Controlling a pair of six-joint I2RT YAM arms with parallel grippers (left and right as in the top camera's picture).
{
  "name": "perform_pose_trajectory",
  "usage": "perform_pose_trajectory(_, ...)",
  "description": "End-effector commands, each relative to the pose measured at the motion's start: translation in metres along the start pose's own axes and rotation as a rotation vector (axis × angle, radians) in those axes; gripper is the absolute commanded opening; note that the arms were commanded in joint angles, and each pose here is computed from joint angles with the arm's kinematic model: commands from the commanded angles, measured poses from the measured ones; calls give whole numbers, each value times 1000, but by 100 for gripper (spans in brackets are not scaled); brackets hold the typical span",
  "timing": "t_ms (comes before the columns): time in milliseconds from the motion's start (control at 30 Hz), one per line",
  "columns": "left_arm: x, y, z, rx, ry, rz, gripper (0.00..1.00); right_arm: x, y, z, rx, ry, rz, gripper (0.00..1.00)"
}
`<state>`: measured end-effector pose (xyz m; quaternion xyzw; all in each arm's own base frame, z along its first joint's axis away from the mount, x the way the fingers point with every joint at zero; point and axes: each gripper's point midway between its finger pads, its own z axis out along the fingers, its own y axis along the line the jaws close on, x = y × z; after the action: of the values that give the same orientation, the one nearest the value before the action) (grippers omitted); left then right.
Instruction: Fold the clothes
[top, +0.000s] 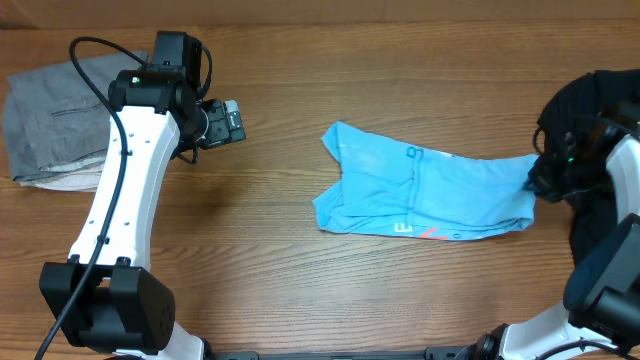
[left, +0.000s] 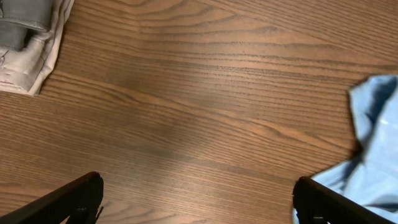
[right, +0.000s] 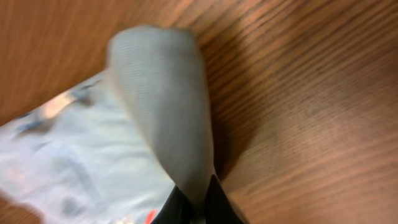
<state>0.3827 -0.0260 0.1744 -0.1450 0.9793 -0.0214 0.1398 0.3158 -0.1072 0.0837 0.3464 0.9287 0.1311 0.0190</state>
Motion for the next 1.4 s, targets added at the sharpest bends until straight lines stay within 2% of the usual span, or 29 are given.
perform_pose_trajectory(0, -3, 0, -6, -2, -19, -4, 100, -12, 26, -39, -72, -60, -30, 4)
perform_pose_trajectory(167, -3, 0, -6, -2, -19, -4, 100, 4, 67, -76, -146, -76, -111, 4)
perform_pose_trajectory(300, -3, 0, -6, -2, -19, -4, 100, 33, 116, -98, -265, -84, -235, 4)
perform_pose_trajectory(400, -3, 0, -6, -2, -19, -4, 100, 50, 136, -98, -280, -69, -293, 4)
perform_pose_trajectory(700, -3, 0, -6, -2, -19, -4, 100, 98, 196, -67, -260, 2, -455, 4)
perform_pose_trajectory(1367, -3, 0, -6, -2, -19, -4, 100, 155, 285, 47, -215, 74, -688, 5)
